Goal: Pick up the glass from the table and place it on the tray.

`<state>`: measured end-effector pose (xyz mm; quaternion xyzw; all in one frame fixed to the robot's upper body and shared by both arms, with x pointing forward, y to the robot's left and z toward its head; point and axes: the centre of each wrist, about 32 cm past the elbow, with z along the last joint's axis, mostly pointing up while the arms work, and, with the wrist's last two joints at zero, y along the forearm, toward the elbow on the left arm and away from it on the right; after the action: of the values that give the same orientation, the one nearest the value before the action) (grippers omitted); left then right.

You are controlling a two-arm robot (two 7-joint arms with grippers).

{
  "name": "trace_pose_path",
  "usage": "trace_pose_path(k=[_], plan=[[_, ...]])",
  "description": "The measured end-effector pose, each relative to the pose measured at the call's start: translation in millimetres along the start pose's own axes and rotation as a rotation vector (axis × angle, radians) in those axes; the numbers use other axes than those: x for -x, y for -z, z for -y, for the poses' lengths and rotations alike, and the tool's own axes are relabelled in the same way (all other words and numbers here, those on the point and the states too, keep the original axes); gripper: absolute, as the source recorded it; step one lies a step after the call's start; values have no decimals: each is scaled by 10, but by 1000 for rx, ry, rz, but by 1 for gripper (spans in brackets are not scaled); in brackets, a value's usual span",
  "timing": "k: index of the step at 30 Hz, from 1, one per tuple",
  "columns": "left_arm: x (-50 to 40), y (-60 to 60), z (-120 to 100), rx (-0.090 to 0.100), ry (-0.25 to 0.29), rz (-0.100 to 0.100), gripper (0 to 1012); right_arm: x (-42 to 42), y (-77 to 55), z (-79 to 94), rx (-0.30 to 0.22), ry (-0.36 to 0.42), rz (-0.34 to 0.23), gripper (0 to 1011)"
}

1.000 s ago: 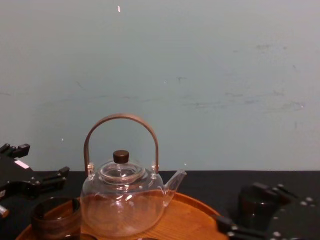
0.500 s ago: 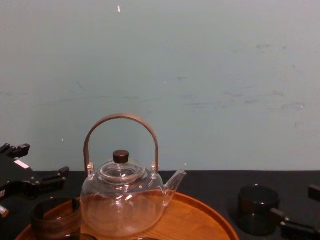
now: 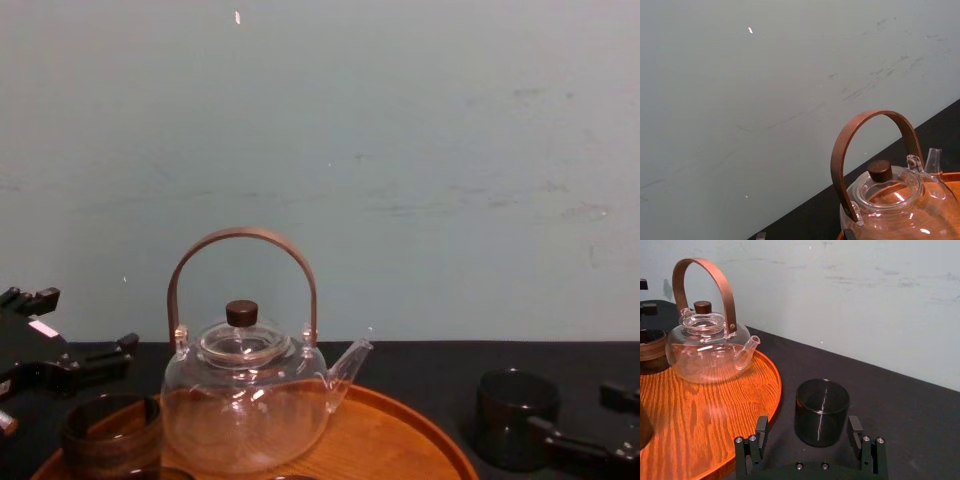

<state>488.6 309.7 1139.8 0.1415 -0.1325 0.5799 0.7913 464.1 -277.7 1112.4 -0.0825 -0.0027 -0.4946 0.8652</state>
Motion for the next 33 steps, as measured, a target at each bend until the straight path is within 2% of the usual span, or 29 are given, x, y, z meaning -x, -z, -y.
trace_pose_path(k=[8,13,24,33], plan=[[0,0,0,0,0,0,1002,-64,6,-220,27,-6,-10,1003],[0,0,0,0,0,0,1002,-85,21,-282,36,0,-11,1002],[0,0,0,0,0,0,1001,-114,44,-324,42,2,-10,1002],[0,0,0,0,0,0,1001,-172,81,-404,48,8,-20,1003]])
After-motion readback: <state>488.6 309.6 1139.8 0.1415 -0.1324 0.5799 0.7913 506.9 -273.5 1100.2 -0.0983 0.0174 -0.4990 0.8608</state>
